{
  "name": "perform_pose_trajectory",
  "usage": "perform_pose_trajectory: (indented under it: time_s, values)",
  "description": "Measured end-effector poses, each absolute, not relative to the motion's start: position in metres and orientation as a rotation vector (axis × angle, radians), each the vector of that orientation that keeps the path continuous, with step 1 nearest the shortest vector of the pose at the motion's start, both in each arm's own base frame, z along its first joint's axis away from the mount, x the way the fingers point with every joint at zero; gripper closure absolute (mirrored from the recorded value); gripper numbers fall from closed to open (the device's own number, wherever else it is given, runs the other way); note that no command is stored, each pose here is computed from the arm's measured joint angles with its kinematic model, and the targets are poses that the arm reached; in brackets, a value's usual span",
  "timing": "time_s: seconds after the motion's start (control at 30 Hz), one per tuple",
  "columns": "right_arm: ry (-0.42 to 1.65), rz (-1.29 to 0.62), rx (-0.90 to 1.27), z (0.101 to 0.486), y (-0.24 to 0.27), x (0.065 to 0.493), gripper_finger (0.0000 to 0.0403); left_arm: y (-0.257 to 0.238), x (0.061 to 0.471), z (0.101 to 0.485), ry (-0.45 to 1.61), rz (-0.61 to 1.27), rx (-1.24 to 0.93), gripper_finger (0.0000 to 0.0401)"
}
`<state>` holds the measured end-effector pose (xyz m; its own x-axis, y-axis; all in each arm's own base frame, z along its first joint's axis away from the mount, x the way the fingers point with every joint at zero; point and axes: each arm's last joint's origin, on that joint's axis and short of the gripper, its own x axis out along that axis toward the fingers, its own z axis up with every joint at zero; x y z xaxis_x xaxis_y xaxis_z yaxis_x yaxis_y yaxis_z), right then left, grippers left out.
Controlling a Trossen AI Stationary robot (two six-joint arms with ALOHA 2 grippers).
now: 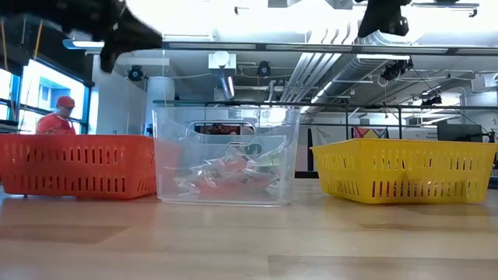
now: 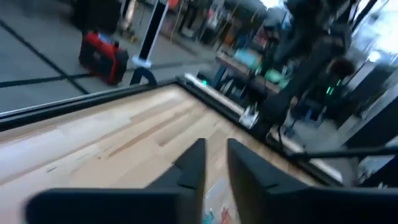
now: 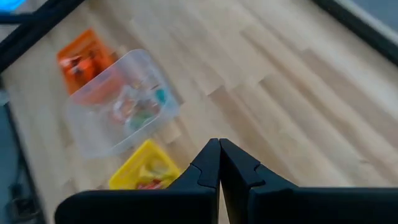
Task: Sort candy by brand, put in halloween buckets
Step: Return to Home Position
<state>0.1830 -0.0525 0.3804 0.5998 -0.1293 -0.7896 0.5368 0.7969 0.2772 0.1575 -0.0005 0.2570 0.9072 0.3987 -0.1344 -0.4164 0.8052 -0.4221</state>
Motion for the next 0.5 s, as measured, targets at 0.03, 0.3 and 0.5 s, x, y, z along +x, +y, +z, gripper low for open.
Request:
perform_pose_trajectory:
  time_s: [0.03,0.3,0.5]
  values:
    - [0.851,-0.385,0.537,0.38,-0.049,0.184,0.0402,0.001,0.149,0.249,0.009,0.433,-0.47,0.0363]
    - [0.926,-0.316,0.581,0.377,-0.02,0.185,0.0403,0.008,0.107,0.203,-0.166,0.408,-0.536,0.0398]
    - [0.979,-0.347,0.61,0.377,-0.003,0.171,0.0403,0.008,0.094,0.179,-0.248,0.381,-0.573,0.04]
